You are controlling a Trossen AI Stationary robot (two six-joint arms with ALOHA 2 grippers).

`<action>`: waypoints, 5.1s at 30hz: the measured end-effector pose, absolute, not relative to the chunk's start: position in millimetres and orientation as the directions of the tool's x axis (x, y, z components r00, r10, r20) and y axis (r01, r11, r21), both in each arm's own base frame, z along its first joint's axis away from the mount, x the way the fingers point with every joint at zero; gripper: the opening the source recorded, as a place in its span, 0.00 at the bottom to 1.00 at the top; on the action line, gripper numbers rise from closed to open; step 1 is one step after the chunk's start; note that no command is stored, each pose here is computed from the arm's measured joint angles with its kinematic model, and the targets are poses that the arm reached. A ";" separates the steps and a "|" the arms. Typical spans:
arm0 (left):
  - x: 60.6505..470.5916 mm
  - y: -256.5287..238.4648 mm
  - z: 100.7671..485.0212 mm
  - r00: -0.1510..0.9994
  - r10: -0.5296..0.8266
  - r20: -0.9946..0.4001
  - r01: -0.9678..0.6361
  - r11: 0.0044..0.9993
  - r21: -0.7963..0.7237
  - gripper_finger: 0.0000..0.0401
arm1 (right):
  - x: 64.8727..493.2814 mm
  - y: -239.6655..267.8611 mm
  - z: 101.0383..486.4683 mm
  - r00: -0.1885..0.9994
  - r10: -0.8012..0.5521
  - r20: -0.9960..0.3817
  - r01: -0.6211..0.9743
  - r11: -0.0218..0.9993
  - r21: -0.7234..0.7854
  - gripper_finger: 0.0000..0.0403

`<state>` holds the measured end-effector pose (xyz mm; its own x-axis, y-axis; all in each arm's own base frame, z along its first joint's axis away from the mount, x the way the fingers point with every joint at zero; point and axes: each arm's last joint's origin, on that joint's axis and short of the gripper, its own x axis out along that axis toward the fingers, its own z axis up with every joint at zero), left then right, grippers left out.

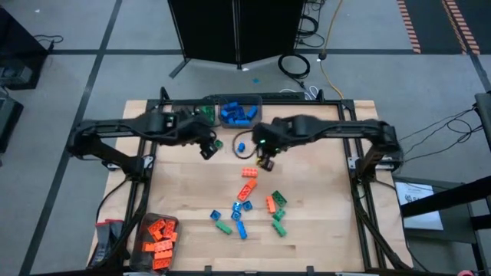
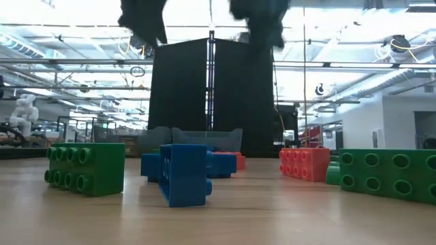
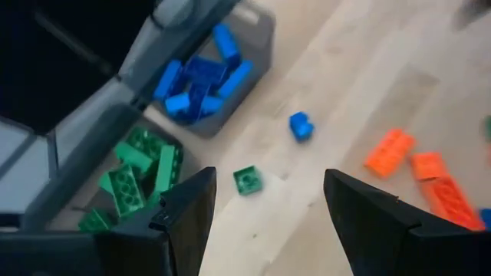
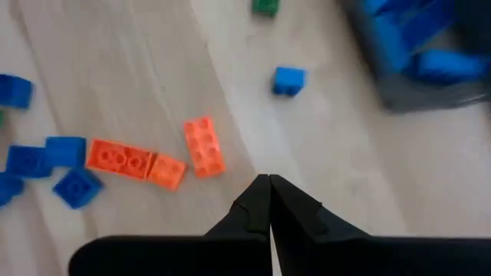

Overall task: Sort blocks
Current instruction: Put the green gamepiece into the top left black bin, then put the blue gamepiece into the top right black bin

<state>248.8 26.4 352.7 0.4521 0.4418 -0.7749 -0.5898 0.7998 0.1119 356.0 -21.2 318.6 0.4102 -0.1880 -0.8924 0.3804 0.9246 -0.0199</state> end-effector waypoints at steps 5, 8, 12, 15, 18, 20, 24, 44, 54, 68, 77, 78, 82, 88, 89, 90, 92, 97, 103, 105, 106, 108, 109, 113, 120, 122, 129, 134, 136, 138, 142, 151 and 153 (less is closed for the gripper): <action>264.0 42.8 300.0 0.428 0.467 -0.773 -0.666 0.742 0.080 0.61 | 304.2 -0.9 397.6 0.504 -0.221 -0.835 0.400 0.917 -0.001 0.00; 273.5 56.5 269.7 0.417 0.487 -0.767 -0.701 0.710 0.070 0.61 | 265.4 8.4 438.6 0.613 -0.254 -0.748 0.436 0.898 0.052 0.00; 280.7 74.7 235.5 0.312 0.490 -0.814 -0.792 0.608 0.062 0.61 | 218.3 14.9 471.0 0.712 -0.284 -0.642 0.489 0.857 0.163 0.00; 285.7 83.6 214.1 0.233 0.457 -0.859 -0.837 0.544 0.062 0.61 | 191.8 17.5 482.6 0.748 -0.292 -0.596 0.503 0.835 0.222 0.00; 292.3 87.5 197.4 0.191 0.443 -0.876 -0.847 0.525 0.081 0.61 | 176.4 20.1 487.4 0.763 -0.293 -0.577 0.505 0.827 0.247 0.00; 296.6 88.8 187.1 0.170 0.440 -0.882 -0.846 0.524 0.099 0.61 | 173.3 21.7 487.2 0.760 -0.291 -0.582 0.504 0.829 0.242 0.00; 304.9 90.5 170.2 0.161 0.417 -0.895 -0.842 0.531 0.096 0.61 | 175.9 24.8 484.1 0.747 -0.283 -0.602 0.497 0.839 0.222 0.00; 314.3 105.7 127.2 0.111 0.307 -0.945 -0.848 0.525 0.071 0.50 | 189.8 28.2 468.3 0.649 -0.296 -0.701 0.510 0.853 0.112 0.00; 315.8 102.1 134.1 0.125 0.282 -0.951 -0.837 0.544 0.051 0.30 | 189.5 28.1 468.2 0.647 -0.296 -0.702 0.496 0.863 0.093 0.00; 315.1 102.4 236.6 0.358 0.445 -0.821 -0.838 0.540 -0.073 0.30 | 188.8 27.7 467.9 0.642 -0.305 -0.704 0.481 0.875 0.059 0.00; 260.2 135.6 270.4 0.092 0.643 -0.761 -0.917 0.352 0.187 0.30 | 188.9 27.7 468.0 0.643 -0.306 -0.702 0.486 0.872 0.065 0.00; 256.1 141.2 269.1 0.069 0.641 -0.764 -0.918 0.340 0.203 0.30 | 188.9 27.7 468.0 0.643 -0.306 -0.703 0.487 0.871 0.067 0.00; 237.9 160.0 255.6 -0.008 0.599 -0.801 -0.915 0.318 0.247 0.30 | 188.9 27.7 468.0 0.643 -0.306 -0.702 0.497 0.864 0.078 0.00; 209.3 181.0 227.0 -0.067 0.505 -0.860 -0.921 0.300 0.248 0.30 | 188.9 27.8 467.9 0.643 -0.304 -0.703 0.507 0.857 0.094 0.00; 204.7 183.7 223.1 -0.068 0.488 -0.870 -0.924 0.297 0.239 0.30 | 188.9 27.8 467.9 0.643 -0.303 -0.703 0.509 0.856 0.096 0.00; 200.8 186.4 219.9 -0.061 0.476 -0.877 -0.927 0.298 0.226 0.30 | 188.9 27.8 467.9 0.643 -0.303 -0.703 0.511 0.854 0.098 0.00; 194.3 191.6 213.5 -0.046 0.456 -0.889 -0.938 0.286 0.195 0.30 | 188.9 27.8 467.9 0.643 -0.303 -0.703 0.515 0.851 0.104 0.00; 182.2 198.8 205.0 -0.050 0.422 -0.905 -0.952 0.255 0.172 0.31 | 188.9 27.8 467.9 0.643 -0.302 -0.704 0.517 0.849 0.108 0.00; 179.4 199.5 203.7 -0.043 0.396 -0.917 -0.938 0.300 0.173 0.35 | 188.9 27.8 467.9 0.643 -0.301 -0.704 0.517 0.849 0.108 0.00; 179.9 199.3 203.6 -0.030 0.388 -0.921 -0.927 0.333 0.171 0.41 | 188.9 27.8 467.9 0.643 -0.301 -0.704 0.516 0.850 0.107 0.00; 180.0 199.1 203.6 -0.029 0.387 -0.922 -0.921 0.348 0.176 0.44 | 189.1 27.9 467.9 0.643 -0.302 -0.704 0.515 0.850 0.106 0.00; 179.9 199.2 203.6 -0.032 0.390 -0.920 -0.918 0.352 0.181 0.50 | 188.9 27.8 467.9 0.643 -0.301 -0.704 0.512 0.853 0.103 0.00; 179.8 199.3 203.6 -0.034 0.391 -0.920 -0.918 0.352 0.183 0.53 | 188.9 27.8 467.9 0.643 -0.301 -0.704 0.511 0.853 0.102 0.00; 179.7 199.4 203.6 -0.035 0.392 -0.919 -0.911 0.366 0.191 0.61 | 188.9 27.8 467.9 0.643 -0.301 -0.704 0.510 0.854 0.100 0.00; 182.7 191.7 214.8 0.091 0.362 -0.928 -0.926 0.374 0.055 0.63 | 188.9 27.8 467.9 0.643 -0.301 -0.704 0.510 0.855 0.100 0.00; 185.6 185.5 224.0 0.154 0.378 -0.913 -0.917 0.399 0.011 0.63 | 188.9 27.8 467.9 0.643 -0.301 -0.704 0.510 0.855 0.099 0.00; 206.2 150.7 269.8 0.493 0.442 -0.749 -0.844 0.451 -0.289 0.63 | 188.9 27.8 467.9 0.643 -0.302 -0.704 0.510 0.855 0.099 0.00; 231.6 108.5 277.3 0.533 0.494 -0.687 -0.824 0.488 -0.289 0.62 | 189.0 27.8 467.8 0.643 -0.302 -0.704 0.510 0.854 0.099 0.00; 243.1 91.4 274.6 0.530 0.520 -0.670 -0.825 0.500 -0.264 0.61 | 189.6 27.9 467.0 0.641 -0.302 -0.706 0.510 0.855 0.097 0.00; 252.5 76.8 268.5 0.517 0.532 -0.670 -0.829 0.507 -0.237 0.61 | 190.3 28.1 464.9 0.634 -0.304 -0.711 0.505 0.859 0.084 0.00; 272.4 56.8 252.9 0.512 0.542 -0.666 -0.833 0.502 -0.231 0.61 | 192.6 28.6 460.2 0.620 -0.306 -0.722 0.503 0.861 0.067 0.00; 319.9 41.2 201.0 0.529 0.528 -0.664 -0.813 0.540 -0.219 0.61 | 194.6 29.8 458.3 0.625 -0.276 -0.730 0.488 0.869 0.089 0.00; 326.7 41.0 188.0 0.519 0.528 -0.673 -0.816 0.541 -0.205 0.61 | 194.6 30.0 458.3 0.625 -0.272 -0.731 0.485 0.870 0.091 0.00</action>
